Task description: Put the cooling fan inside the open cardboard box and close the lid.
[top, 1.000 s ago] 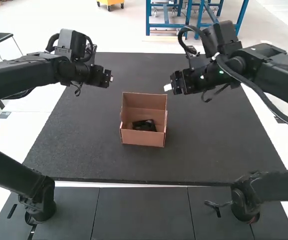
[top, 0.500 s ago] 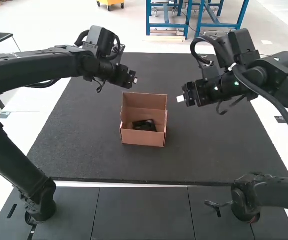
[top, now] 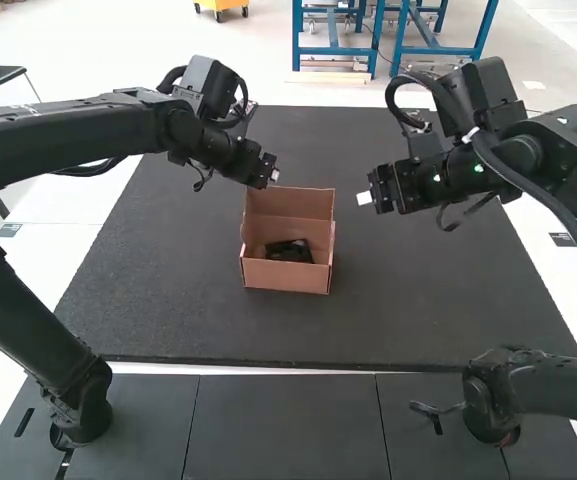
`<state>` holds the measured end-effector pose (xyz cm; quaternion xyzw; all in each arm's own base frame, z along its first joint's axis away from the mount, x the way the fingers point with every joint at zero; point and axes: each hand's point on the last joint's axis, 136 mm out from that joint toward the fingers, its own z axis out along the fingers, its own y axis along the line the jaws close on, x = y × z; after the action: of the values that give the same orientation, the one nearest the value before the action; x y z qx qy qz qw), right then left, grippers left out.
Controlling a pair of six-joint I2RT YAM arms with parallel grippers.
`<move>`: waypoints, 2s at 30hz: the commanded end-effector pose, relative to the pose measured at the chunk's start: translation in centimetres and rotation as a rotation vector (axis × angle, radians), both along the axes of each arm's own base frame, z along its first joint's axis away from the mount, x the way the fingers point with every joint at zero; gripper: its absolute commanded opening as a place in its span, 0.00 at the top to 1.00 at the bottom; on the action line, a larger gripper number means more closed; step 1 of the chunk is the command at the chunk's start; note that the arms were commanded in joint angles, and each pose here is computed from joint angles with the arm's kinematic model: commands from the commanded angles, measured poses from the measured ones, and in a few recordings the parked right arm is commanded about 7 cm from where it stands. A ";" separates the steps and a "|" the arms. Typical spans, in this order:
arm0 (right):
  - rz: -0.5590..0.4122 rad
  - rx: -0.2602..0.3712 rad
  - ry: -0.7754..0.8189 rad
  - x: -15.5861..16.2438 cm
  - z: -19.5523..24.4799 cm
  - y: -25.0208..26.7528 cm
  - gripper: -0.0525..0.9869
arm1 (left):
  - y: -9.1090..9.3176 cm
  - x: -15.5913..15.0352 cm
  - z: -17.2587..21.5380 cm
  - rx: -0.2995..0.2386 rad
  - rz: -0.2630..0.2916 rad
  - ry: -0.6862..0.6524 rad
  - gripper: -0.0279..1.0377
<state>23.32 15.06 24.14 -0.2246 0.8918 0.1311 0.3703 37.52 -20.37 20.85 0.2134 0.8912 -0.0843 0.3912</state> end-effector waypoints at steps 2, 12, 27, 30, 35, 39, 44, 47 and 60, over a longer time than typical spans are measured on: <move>0.002 0.007 -0.035 0.0 1.2 -0.1 0.13 | -0.2 -0.4 -0.1 -0.018 -0.005 0.008 0.07; 0.003 0.001 -0.027 -0.2 1.1 -0.2 0.14 | -0.3 -0.8 -1.1 -0.031 -0.011 0.031 0.07; 0.003 -0.012 -0.006 -0.3 0.2 -0.3 0.13 | -1.1 0.9 1.8 -0.109 -0.006 -0.101 0.07; 0.003 -0.016 0.000 -0.5 0.1 -0.4 0.14 | -0.9 1.5 0.4 -0.094 0.003 -0.078 0.07; 0.003 -0.020 0.005 -0.6 0.0 -0.4 0.13 | -0.4 2.7 -0.4 -0.090 0.026 -0.074 0.07; 0.003 -0.022 0.009 -0.6 -0.1 -0.5 0.13 | 0.0 3.0 -1.4 -0.068 0.033 -0.044 0.07; 0.003 -0.025 0.013 -0.6 -0.3 -0.5 0.13 | 0.4 2.1 -2.0 -0.029 0.012 0.004 0.07; 0.003 -0.025 0.015 -0.5 -0.5 -0.4 0.14 | 0.5 1.5 -2.1 -0.022 0.001 0.033 0.07; 0.005 -0.025 0.014 -0.1 -0.8 -0.1 0.14 | 1.2 -0.5 -4.2 0.026 -0.022 0.110 0.07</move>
<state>23.12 14.93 23.73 -0.2253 0.8955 0.1281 0.3617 37.37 -19.24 15.83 0.2162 0.9158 -0.0820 0.3284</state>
